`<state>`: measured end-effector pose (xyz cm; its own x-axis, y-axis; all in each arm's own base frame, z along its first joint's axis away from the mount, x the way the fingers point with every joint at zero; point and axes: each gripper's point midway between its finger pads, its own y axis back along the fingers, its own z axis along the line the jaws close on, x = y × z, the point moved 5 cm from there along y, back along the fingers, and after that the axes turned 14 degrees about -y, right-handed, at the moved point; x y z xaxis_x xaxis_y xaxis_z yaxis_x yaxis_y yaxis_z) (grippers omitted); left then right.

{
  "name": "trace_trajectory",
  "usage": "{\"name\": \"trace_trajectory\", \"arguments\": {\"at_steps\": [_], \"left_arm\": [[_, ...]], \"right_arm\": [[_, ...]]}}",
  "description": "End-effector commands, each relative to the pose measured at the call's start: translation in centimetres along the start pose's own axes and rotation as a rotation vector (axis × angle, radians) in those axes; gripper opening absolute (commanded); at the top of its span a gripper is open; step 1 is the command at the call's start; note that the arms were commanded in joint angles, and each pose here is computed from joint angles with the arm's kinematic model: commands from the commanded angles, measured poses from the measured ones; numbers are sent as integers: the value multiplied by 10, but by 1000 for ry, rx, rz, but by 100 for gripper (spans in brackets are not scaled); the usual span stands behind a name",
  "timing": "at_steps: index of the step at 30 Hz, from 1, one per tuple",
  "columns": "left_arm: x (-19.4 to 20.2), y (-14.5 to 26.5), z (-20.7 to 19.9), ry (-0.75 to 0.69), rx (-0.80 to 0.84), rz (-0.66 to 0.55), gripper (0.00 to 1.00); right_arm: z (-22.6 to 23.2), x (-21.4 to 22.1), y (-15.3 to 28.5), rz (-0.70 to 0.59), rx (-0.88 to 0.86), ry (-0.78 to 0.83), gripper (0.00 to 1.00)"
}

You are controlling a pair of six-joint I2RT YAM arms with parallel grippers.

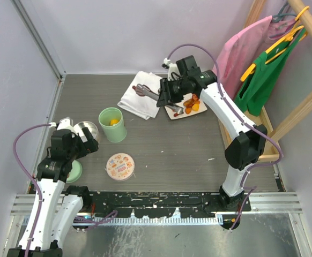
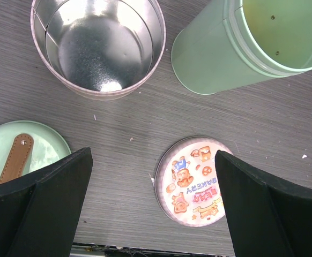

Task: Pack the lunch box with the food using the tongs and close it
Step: Place the fake food in the packing box.

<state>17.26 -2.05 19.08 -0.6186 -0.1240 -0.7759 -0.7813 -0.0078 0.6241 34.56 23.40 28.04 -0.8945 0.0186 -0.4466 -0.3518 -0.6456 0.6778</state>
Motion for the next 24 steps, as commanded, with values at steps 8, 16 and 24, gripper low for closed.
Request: {"name": "trace_trajectory", "arguments": {"at_steps": [8,16,24], "left_arm": [[-14,4,-2,13,5,-69,98],[-14,4,-2,11,6,-64,98],[-14,3,-2,11,8,-59,98]], "right_arm": [[107,29,-2,50,-130,361,37],[121,44,-14,100,-96,432,38],[118,50,-23,126,-51,455,39]]}}
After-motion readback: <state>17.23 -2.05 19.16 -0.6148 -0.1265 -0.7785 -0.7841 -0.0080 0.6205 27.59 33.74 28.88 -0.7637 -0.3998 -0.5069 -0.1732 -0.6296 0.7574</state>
